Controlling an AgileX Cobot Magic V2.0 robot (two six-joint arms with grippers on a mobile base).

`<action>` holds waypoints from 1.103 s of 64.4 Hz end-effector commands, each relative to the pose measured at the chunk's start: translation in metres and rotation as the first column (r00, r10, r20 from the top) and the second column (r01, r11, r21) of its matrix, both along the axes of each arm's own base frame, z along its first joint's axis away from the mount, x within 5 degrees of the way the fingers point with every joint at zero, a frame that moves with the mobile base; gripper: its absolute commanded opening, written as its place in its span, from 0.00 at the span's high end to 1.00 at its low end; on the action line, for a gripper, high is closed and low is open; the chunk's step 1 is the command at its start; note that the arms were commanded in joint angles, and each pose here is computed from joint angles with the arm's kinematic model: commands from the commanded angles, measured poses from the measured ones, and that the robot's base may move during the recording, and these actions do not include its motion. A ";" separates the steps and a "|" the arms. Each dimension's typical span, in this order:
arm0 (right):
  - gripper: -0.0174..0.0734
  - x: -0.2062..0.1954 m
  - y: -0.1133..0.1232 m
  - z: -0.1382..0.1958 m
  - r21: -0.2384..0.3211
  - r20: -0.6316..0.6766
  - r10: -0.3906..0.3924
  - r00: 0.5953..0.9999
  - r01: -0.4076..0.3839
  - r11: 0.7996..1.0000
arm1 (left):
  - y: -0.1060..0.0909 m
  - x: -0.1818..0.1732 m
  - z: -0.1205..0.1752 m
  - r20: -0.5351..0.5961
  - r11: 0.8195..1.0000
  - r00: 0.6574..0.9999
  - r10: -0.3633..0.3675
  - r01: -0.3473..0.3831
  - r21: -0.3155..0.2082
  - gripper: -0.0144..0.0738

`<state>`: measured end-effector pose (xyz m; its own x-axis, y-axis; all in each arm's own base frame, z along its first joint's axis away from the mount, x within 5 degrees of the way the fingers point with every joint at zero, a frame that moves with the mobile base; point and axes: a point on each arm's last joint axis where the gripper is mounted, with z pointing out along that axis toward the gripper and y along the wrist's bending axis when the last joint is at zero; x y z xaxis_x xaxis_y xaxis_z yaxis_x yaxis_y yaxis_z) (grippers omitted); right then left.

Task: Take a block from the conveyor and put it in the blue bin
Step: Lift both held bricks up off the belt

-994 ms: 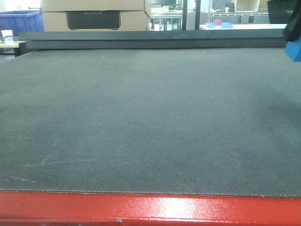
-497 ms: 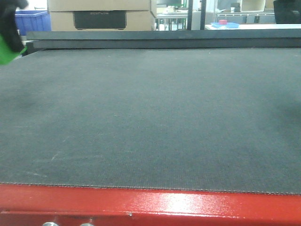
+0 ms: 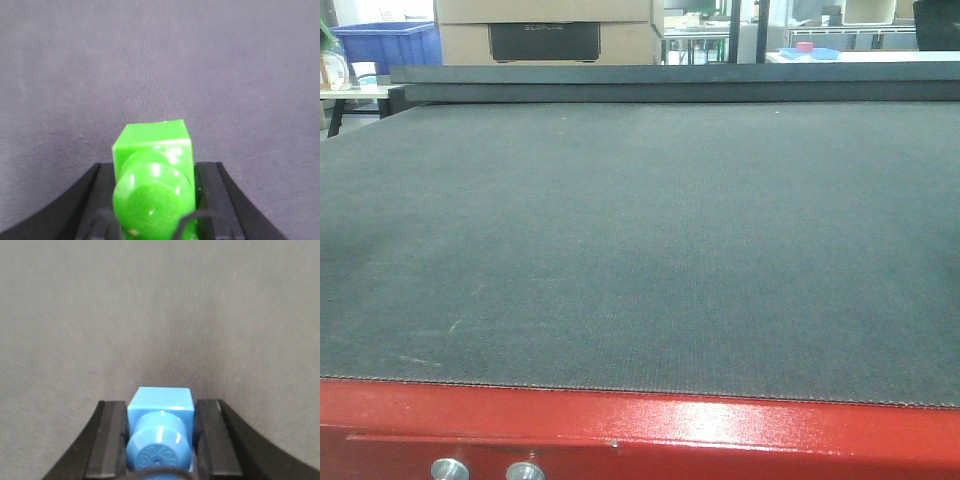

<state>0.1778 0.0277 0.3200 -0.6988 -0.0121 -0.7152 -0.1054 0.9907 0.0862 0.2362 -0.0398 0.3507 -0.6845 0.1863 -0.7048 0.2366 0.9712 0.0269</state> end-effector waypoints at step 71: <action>0.97 -0.122 -0.017 0.105 0.026 0.568 0.010 0.823 -0.031 0.999 | 0.013 -0.132 0.083 0.506 0.992 0.862 -0.015 0.077 -0.102 0.96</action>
<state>0.0568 0.0114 0.4207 -0.1948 0.0114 -0.9808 -0.1683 0.9847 0.0449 0.1054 -0.0258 0.4310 -0.2501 0.1236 -0.9603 0.2617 0.9635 0.0558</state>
